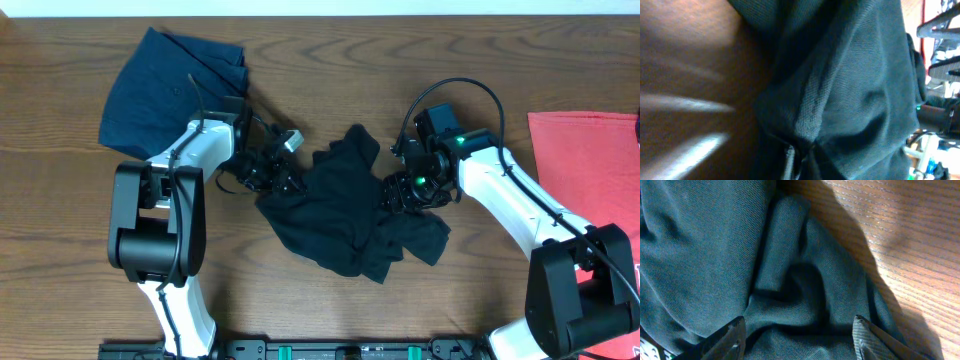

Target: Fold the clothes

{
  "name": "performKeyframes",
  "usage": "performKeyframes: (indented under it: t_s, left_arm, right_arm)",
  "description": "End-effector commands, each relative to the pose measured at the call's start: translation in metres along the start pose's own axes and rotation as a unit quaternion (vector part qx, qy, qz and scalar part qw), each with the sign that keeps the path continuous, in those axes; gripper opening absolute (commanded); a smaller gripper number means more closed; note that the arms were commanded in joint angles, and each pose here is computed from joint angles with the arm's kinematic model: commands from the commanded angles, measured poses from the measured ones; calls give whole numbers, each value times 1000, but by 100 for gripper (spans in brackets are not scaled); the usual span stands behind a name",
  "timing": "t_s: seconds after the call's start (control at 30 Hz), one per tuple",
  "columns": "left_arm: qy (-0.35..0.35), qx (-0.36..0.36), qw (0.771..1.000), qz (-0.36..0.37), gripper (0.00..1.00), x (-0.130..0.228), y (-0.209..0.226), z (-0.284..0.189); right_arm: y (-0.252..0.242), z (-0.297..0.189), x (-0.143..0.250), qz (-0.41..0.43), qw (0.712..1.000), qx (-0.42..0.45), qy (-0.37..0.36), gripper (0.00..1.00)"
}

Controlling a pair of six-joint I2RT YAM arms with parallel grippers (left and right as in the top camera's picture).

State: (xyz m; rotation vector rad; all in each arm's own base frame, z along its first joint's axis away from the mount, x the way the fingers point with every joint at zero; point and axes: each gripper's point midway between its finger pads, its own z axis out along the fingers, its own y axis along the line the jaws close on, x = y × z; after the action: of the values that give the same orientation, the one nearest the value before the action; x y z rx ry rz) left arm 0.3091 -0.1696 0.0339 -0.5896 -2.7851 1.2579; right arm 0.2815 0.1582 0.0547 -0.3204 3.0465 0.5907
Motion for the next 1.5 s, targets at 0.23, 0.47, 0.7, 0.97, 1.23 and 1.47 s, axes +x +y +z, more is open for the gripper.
performKeyframes:
  t_s: [0.23,0.47,0.7,0.97,1.23,1.47]
  left_arm:
    - [-19,12,1000,-1,6,-1,-44,-45]
    - [-126,-82,988,28,6,-5,-93,-130]
    - [-233,-180,954,61,6,17,-138,-192]
    - [-287,-227,929,49,6,36,-153,-219]
    - [-292,-228,928,40,6,39,-155,-221]
    - [-287,-235,928,33,6,42,-152,-220]
  right_arm:
    - [3,1,-2,1,1000,-4,-7,66]
    - [-11,-2,13,24,999,18,24,69]
    - [-6,3,25,11,999,5,42,70]
    - [-6,34,51,2,998,7,62,43]
    - [-83,19,26,152,978,140,-14,1]
    - [-108,-41,-41,150,979,82,-111,8]
